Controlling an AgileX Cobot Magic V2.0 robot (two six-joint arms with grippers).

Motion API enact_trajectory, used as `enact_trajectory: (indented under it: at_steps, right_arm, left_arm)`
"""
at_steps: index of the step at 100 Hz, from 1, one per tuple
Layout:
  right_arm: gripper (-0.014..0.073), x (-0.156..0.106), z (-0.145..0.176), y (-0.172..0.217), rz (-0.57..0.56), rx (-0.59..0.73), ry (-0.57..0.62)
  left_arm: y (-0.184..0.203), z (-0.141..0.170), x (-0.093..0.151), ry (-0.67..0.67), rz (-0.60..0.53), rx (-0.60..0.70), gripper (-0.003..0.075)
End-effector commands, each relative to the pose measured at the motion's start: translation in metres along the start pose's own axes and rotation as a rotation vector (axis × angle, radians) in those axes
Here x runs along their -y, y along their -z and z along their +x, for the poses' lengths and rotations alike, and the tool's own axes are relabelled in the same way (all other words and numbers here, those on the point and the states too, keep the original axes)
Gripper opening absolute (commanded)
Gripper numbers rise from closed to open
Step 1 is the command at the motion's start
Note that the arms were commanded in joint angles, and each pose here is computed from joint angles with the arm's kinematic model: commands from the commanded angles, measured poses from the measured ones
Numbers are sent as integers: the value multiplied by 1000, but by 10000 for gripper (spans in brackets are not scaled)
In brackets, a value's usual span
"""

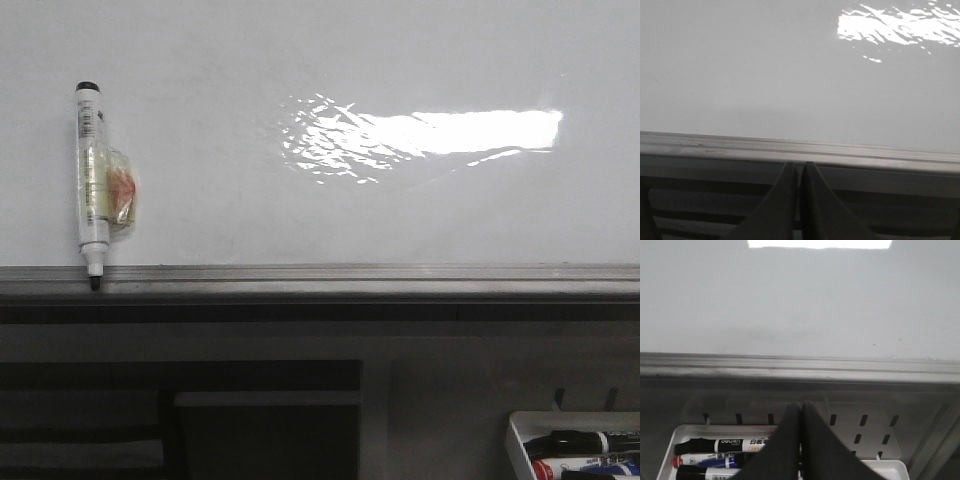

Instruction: Write number 5 on whiteboard

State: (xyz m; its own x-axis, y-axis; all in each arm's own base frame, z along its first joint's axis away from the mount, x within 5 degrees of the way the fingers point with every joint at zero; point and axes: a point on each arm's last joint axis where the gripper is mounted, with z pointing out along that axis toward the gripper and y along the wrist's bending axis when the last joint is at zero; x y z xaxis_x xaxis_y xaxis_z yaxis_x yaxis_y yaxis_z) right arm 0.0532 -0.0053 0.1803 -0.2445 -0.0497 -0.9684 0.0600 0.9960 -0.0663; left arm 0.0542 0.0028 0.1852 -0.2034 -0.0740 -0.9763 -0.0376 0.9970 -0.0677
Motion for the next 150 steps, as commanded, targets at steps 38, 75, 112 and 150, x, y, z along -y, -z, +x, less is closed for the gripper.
enact_trajectory:
  at_steps: [38, 75, 112, 150]
  right_arm:
    - [-61, -1, -16, 1, -18, 255, -82]
    - [-61, -1, -28, 4, -35, 232, -160]
    - [-61, 1, -77, -7, -41, 34, -148]
    - [-61, 0, -74, -13, -42, -30, -148]
  left_arm:
    - [3, -16, 4, 3, 48, 241, -20]
    - [6, -36, 5, 36, 47, 221, -21]
    - [-11, -93, 9, -26, 24, 128, -20]
    - [-19, -103, 12, 37, 57, 191, 264]
